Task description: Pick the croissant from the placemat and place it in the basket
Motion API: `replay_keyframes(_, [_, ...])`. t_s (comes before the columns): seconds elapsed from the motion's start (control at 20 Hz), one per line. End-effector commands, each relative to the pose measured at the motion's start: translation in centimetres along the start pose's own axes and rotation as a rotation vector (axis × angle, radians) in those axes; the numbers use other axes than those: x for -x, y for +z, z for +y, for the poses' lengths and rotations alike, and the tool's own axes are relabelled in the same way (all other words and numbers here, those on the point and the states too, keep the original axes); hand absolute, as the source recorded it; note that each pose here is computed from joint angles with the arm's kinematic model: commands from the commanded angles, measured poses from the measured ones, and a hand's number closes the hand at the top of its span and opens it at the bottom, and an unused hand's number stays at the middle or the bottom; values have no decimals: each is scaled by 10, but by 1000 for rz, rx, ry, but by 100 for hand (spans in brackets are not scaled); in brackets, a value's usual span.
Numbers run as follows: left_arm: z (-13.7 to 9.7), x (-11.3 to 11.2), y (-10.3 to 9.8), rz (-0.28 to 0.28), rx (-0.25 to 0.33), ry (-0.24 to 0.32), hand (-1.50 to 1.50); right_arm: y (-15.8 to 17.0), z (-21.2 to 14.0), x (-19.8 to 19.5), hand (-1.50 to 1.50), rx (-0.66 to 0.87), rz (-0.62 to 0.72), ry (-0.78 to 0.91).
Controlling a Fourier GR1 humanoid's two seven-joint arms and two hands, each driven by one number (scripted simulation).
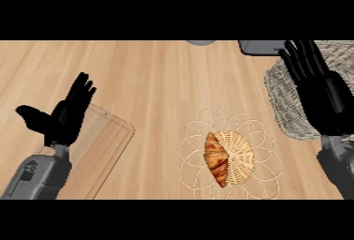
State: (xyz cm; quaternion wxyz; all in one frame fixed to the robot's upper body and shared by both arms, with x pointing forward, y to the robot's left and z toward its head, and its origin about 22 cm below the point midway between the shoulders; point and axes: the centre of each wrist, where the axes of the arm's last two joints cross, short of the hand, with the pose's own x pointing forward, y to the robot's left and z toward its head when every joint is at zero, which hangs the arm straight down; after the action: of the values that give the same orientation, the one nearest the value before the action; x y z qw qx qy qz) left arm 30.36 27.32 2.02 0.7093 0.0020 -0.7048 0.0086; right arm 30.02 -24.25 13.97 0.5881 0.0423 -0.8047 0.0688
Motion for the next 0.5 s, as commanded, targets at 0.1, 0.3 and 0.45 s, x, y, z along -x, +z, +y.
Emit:
replay_keyframes(0.1, [3, 50, 31, 252, 5, -54, 0, -7, 58, 13, 150, -285, 40, 66])
replay_keyframes(0.3, [3, 76, 49, 443, 35, -128, 0, 12, 112, 20, 150, -792, 54, 227])
replay_keyframes(0.45, [14, 84, 64, 520, 5, -149, 0, 48, 175, 54, 150, -891, 92, 202])
